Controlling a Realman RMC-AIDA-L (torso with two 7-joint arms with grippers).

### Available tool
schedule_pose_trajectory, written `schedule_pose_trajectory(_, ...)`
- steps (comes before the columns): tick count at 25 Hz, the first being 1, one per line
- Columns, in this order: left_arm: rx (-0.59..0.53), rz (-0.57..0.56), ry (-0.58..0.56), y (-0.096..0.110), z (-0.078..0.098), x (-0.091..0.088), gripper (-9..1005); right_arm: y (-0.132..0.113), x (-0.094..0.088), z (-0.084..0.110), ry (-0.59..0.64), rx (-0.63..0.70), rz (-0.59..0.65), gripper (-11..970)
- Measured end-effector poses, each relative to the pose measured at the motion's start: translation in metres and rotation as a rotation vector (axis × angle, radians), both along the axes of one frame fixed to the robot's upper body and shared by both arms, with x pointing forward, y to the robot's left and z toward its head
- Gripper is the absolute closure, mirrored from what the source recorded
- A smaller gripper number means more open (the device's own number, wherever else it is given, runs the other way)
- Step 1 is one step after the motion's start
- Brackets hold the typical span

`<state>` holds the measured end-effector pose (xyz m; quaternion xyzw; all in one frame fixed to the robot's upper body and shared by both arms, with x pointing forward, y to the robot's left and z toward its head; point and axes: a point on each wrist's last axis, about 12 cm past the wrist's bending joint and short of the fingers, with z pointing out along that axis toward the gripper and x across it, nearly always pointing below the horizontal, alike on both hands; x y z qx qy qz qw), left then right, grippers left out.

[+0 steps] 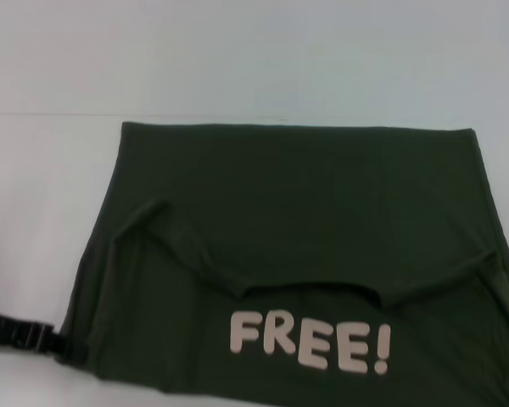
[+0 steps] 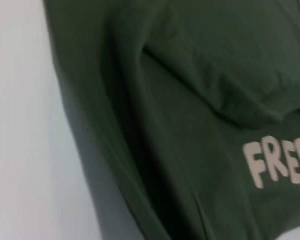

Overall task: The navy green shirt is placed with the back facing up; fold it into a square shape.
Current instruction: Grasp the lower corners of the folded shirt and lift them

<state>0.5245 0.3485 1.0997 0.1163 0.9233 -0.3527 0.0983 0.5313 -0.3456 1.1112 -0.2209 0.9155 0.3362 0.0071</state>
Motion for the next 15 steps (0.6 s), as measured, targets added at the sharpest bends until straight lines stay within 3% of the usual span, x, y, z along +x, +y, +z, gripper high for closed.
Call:
schedule_pose_trajectory(9, -0.113, -0.115, 0.151, 0.005, -0.001, -0.042, 917, 0.003, -0.019, -0.01, 0.059, -0.008, 0.144, 932)
schedule_pose_trajectory(15, -0.102, -0.145, 0.22, 0.007, -0.007, -0.058, 913, 0.013, -0.024, -0.018, 0.1, -0.013, 0.21, 923)
